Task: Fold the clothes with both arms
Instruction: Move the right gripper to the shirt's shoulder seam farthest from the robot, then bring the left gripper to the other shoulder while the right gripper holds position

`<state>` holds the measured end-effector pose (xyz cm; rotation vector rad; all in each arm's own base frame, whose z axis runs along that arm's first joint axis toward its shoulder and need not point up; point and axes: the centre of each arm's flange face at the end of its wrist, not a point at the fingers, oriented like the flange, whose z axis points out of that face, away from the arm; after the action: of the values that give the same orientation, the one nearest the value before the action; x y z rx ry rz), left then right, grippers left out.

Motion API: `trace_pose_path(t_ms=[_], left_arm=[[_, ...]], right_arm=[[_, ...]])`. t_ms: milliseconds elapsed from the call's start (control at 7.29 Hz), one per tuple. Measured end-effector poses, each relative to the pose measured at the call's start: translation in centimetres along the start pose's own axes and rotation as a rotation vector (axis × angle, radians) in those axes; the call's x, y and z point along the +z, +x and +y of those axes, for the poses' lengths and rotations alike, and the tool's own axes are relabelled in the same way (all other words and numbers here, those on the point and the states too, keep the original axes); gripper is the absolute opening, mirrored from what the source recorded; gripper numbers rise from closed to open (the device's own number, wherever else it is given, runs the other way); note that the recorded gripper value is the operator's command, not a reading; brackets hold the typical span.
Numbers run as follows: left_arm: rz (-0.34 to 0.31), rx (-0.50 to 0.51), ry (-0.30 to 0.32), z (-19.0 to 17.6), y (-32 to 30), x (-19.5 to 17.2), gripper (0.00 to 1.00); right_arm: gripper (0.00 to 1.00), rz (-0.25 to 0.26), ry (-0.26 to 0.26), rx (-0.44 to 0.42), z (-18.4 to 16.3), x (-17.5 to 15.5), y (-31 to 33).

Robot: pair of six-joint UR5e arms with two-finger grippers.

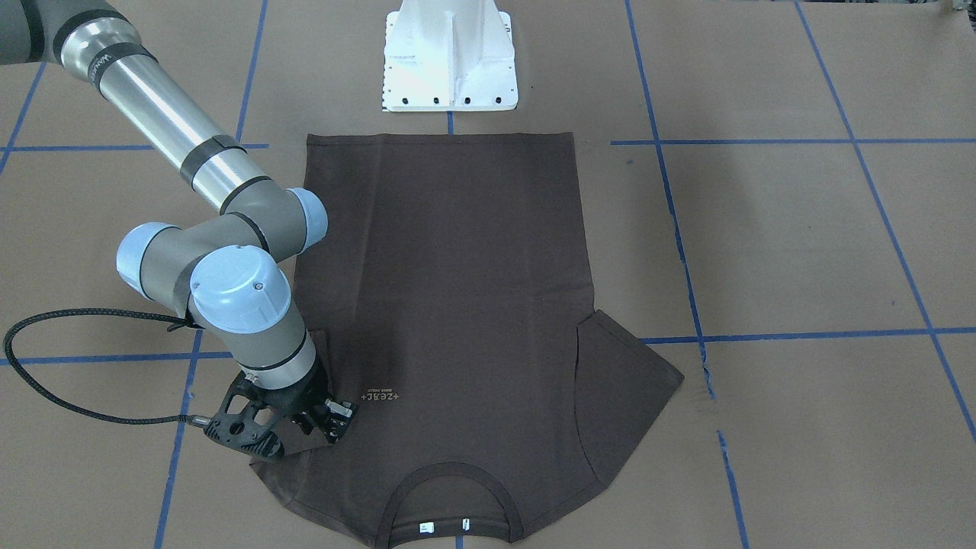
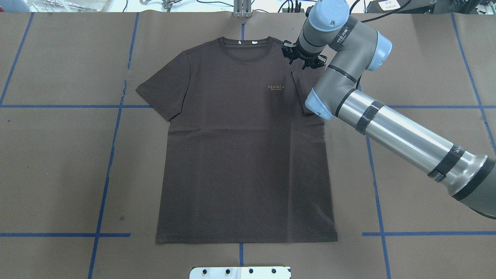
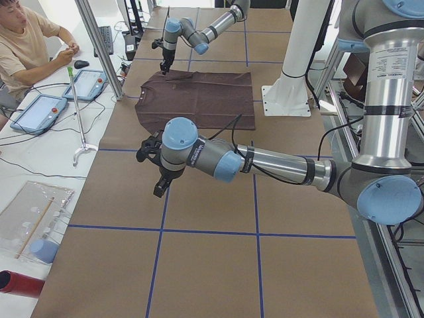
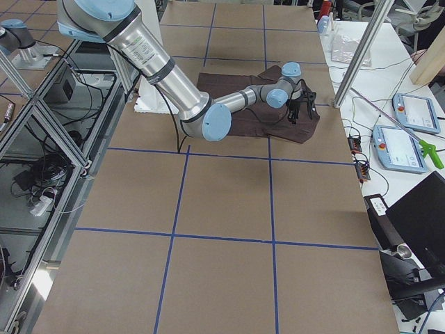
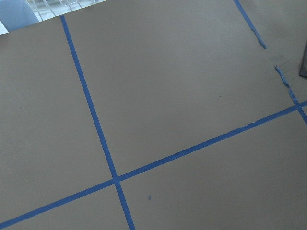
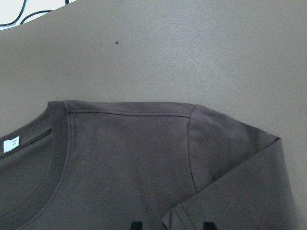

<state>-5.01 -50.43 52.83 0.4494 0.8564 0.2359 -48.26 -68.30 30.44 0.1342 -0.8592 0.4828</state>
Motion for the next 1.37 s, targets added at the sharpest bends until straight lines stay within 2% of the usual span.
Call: trace_pose_path(t_ms=[274,549,686,823,960,1097,1372], left_arm=[[0.075,-0.097,0.002,-3.1,3.6,2.5,1.0],[0.164,-0.241,-0.066,-8.5,10.2,9.1,1.0],[0.192,-0.308,-0.1,-11.0,14.4,12.2,0.99],[0.166,-0.365,-0.114,-13.8,19.2,16.2,0.94],[0.083,-0.417,-0.089,-16.5,23.6,20.9,0.86],[0.01,-0.439,-0.06,-17.7,26.4,25.1,0.81],[-0.042,-0.448,-0.045,-17.7,27.8,30.5,0.66]], right_arm=[[1.0,-0.07,-0.013,-0.011,1.8,-3.2,1.7],[1.0,-0.127,-0.087,-0.003,3.7,-6.1,5.1],[1.0,-0.149,-0.101,-0.005,4.4,-7.5,6.6],[1.0,-0.165,-0.11,-0.01,5.2,-8.9,8.7],[1.0,-0.177,-0.115,-0.014,5.9,-10.1,10.7],[1.0,-0.188,-0.117,-0.018,6.3,-10.9,11.6],[1.0,-0.196,-0.116,-0.021,6.5,-11.4,12.0]])
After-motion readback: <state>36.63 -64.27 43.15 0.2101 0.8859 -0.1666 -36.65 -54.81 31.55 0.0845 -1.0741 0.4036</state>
